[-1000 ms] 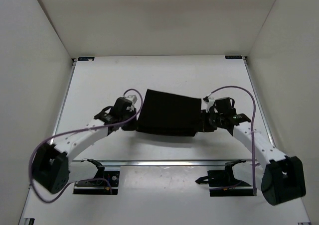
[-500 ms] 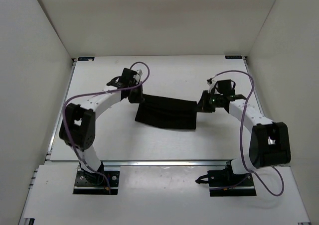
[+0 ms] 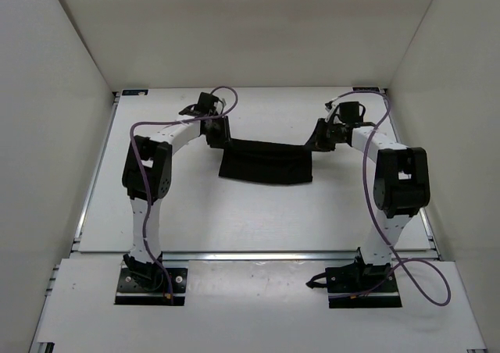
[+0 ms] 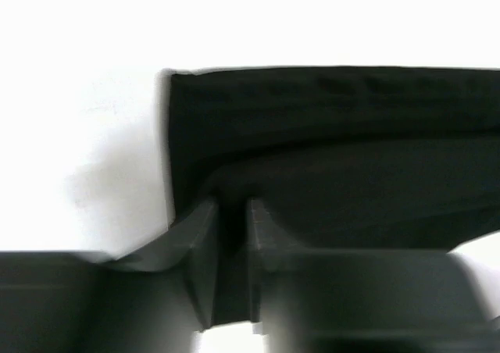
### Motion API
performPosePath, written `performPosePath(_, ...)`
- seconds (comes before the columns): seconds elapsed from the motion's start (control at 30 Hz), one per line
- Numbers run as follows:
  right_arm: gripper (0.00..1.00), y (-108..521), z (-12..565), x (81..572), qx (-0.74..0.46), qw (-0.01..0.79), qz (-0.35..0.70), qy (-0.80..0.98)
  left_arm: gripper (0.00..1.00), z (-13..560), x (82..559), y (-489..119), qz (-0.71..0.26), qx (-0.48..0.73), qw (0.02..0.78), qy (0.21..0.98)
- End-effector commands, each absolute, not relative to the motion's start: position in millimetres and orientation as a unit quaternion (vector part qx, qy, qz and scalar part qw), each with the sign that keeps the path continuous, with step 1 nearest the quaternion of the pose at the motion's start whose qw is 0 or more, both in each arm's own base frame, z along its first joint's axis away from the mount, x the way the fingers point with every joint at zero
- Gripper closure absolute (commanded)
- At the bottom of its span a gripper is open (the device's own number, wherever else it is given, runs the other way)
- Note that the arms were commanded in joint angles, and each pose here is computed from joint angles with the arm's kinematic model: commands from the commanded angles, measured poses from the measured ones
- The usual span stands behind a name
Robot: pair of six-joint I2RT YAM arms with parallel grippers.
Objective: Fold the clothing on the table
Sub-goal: Fold the skirt
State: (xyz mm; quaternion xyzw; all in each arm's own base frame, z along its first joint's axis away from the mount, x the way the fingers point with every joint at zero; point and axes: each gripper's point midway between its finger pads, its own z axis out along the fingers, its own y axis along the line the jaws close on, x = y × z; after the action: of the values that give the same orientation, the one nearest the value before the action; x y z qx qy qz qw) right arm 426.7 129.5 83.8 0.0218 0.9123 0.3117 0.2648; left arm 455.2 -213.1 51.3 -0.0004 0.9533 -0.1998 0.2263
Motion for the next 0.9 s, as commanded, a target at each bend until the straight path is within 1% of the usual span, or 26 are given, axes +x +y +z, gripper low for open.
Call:
performPosePath(0.0,0.87,110.7,100.2,457.7,0.019,0.306,0.294,0.905,0.53,84.6,487.2,-210.9,-0.226,-0.003,0.265,0.937)
performPosePath(0.03,0.78,108.3,100.4,459.2,0.026,0.302,0.295,0.906,0.35,81.5,490.0,-210.6,-0.232,-0.005,0.258,0.938)
performPosePath(0.1,0.44,106.6,112.6,462.8,0.026,0.308,0.303,0.901,0.18,99.6,501.4,-215.9,-0.239,-0.002,0.276,0.931)
performPosePath(0.13,0.37,105.7,114.8,464.3,0.020,0.315,0.306,0.898,0.12,110.0,507.9,-213.4,-0.242,-0.003,0.291,0.926)
performPosePath(0.17,0.30,107.3,129.6,464.2,0.011,0.330,0.312,0.891,0.11,114.6,513.2,-210.9,-0.240,-0.004,0.303,0.922)
performPosePath(0.2,0.26,106.0,127.7,463.4,0.012,0.332,0.305,0.892,0.11,127.5,516.1,-207.3,-0.243,-0.007,0.318,0.916)
performPosePath(0.23,0.25,104.7,136.0,460.5,0.010,0.341,0.300,0.891,0.13,139.8,517.7,-207.5,-0.251,-0.009,0.329,0.910)
performPosePath(0.27,0.25,107.5,144.9,457.1,0.002,0.352,0.301,0.886,0.14,150.2,515.8,-209.8,-0.260,-0.006,0.338,0.905)
performPosePath(0.3,0.31,109.9,144.2,452.7,0.000,0.353,0.297,0.887,0.16,150.3,511.9,-210.9,-0.263,-0.003,0.337,0.904)
performPosePath(0.33,0.56,112.9,145.8,442.3,-0.002,0.351,0.304,0.886,0.22,160.3,507.0,-215.9,-0.266,0.005,0.345,0.900)
performPosePath(0.37,0.70,113.4,156.9,440.7,-0.007,0.365,0.307,0.879,0.36,162.5,498.1,-219.8,-0.269,0.011,0.344,0.899)
performPosePath(0.4,0.99,122.9,146.9,429.1,-0.016,0.351,0.319,0.880,0.47,152.2,488.4,-222.1,-0.268,0.013,0.333,0.904)
performPosePath(0.43,1.00,129.1,144.0,420.6,-0.024,0.348,0.327,0.878,0.75,149.0,473.0,-227.4,-0.274,0.021,0.325,0.905)
performPosePath(0.47,1.00,136.5,136.9,407.3,-0.031,0.336,0.338,0.879,0.96,156.4,465.5,-235.8,-0.288,0.021,0.329,0.899)
performPosePath(0.5,1.00,145.3,133.3,400.1,-0.043,0.330,0.343,0.878,1.00,140.2,453.6,-238.4,-0.291,0.020,0.316,0.903)
performPosePath(0.53,1.00,155.5,124.7,386.3,-0.051,0.314,0.349,0.881,1.00,130.0,434.6,-245.8,-0.300,0.023,0.300,0.905)
performPosePath(0.57,1.00,162.2,117.8,377.2,-0.053,0.301,0.360,0.881,1.00,135.7,427.2,-255.7,-0.313,0.032,0.305,0.899)
performPosePath(0.63,1.00,183.2,110.6,364.5,-0.073,0.292,0.378,0.875,1.00,112.6,404.4,-263.8,-0.322,0.035,0.275,0.905)
performPosePath(0.73,1.00,198.3,93.2,352.0,-0.090,0.279,0.370,0.882,1.00,91.2,380.7,-274.4,-0.333,0.038,0.248,0.909)
performPosePath(0.8,1.00,199.7,77.0,354.6,-0.094,0.271,0.359,0.888,1.00,79.3,379.5,-273.9,-0.339,0.025,0.245,0.908)
performPosePath(0.87,1.00,201.7,73.0,365.3,-0.090,0.274,0.354,0.890,1.00,59.6,369.7,-268.5,-0.351,-0.016,0.226,0.909)
